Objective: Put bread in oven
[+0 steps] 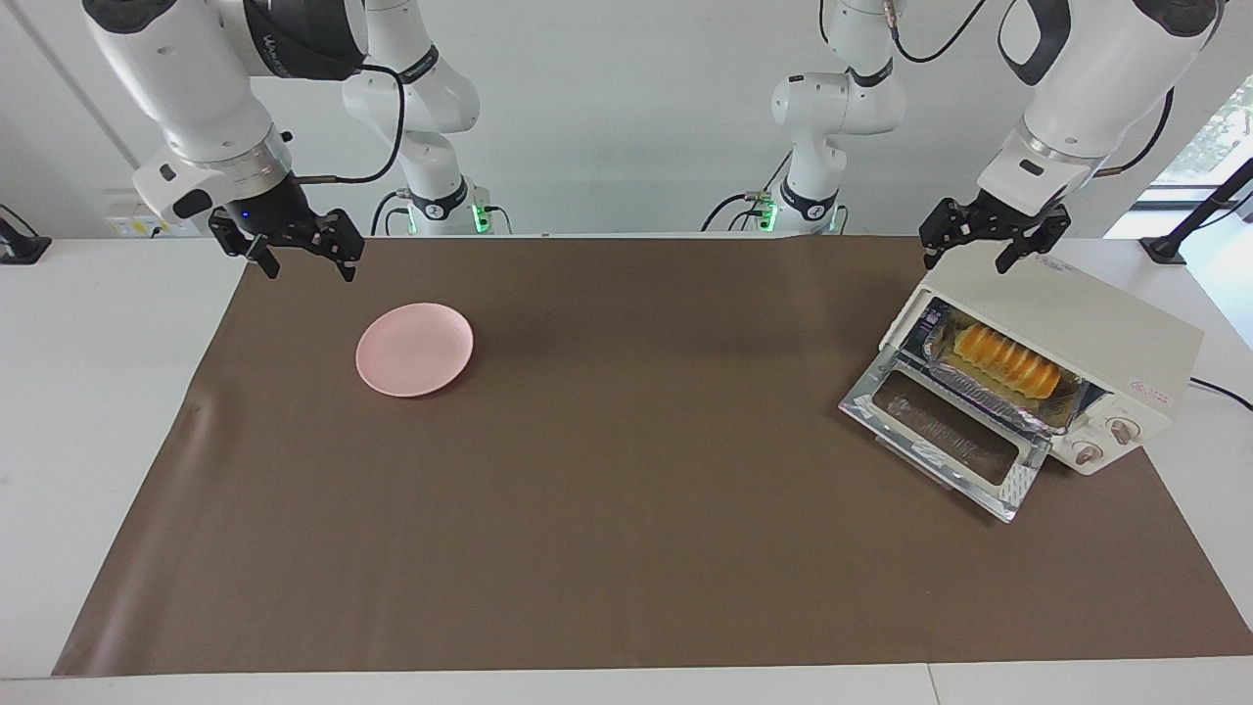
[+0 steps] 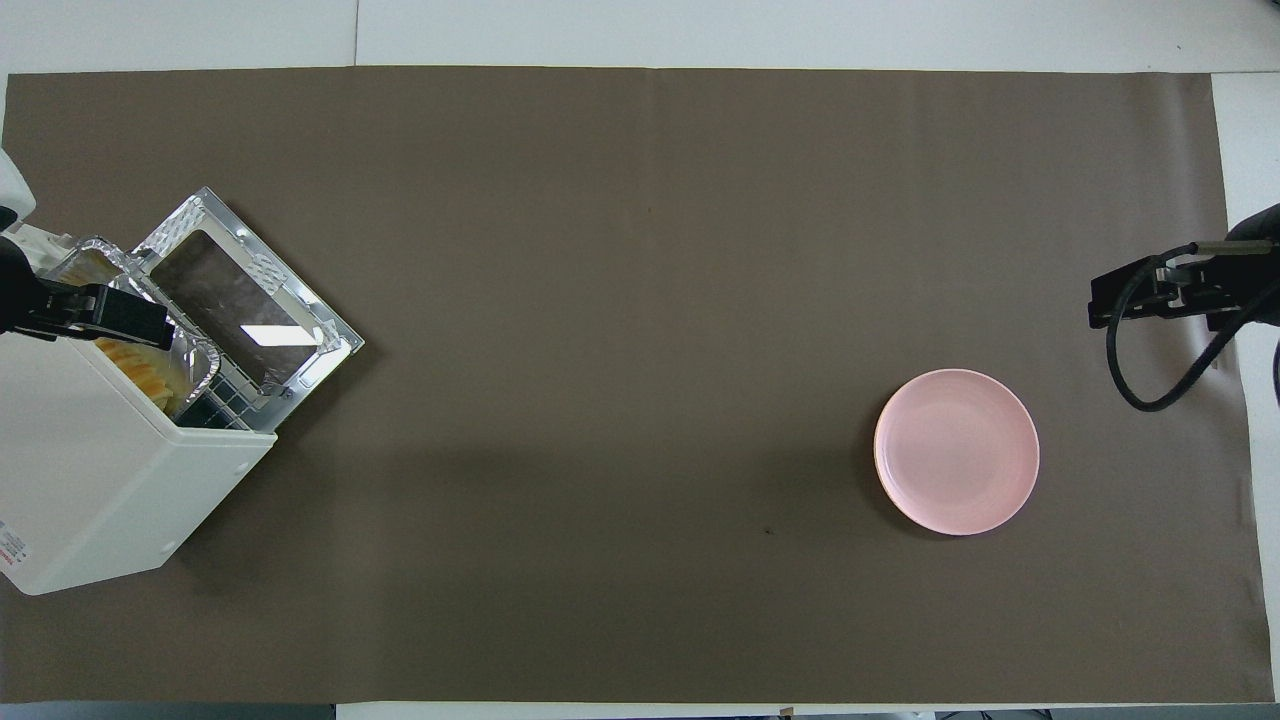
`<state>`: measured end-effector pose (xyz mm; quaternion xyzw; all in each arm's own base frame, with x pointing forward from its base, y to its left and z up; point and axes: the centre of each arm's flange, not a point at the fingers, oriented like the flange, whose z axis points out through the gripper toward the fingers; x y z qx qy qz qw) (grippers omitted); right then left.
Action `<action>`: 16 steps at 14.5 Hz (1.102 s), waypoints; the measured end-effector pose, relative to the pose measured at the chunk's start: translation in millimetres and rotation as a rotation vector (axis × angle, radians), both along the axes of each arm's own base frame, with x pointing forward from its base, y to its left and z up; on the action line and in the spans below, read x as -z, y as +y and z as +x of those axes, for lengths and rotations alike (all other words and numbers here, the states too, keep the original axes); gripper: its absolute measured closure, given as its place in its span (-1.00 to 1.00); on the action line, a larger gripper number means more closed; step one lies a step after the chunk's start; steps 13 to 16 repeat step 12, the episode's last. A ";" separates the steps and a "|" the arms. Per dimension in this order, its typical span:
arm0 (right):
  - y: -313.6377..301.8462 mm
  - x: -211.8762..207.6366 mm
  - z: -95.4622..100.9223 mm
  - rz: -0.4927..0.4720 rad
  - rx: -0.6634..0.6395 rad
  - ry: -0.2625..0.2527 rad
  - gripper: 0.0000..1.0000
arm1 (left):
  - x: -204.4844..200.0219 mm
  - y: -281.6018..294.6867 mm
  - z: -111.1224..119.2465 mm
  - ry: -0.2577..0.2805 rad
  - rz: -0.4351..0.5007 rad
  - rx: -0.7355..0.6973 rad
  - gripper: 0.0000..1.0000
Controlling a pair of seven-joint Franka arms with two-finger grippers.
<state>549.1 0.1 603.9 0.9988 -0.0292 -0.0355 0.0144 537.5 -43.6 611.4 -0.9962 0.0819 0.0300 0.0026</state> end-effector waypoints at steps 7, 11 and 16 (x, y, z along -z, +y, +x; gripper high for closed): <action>0.0 0.0 0.0 0.000 0.000 0.000 -1.00 | -0.1 3.2 0.4 -0.001 0.000 -0.006 -1.00; 0.0 0.0 0.0 0.000 0.000 0.000 -1.00 | -0.4 3.4 0.9 -0.005 -0.001 -0.006 -1.00; 0.0 0.0 0.0 0.000 0.000 0.000 -1.00 | -0.5 3.5 1.0 -0.006 -0.001 -0.006 -1.00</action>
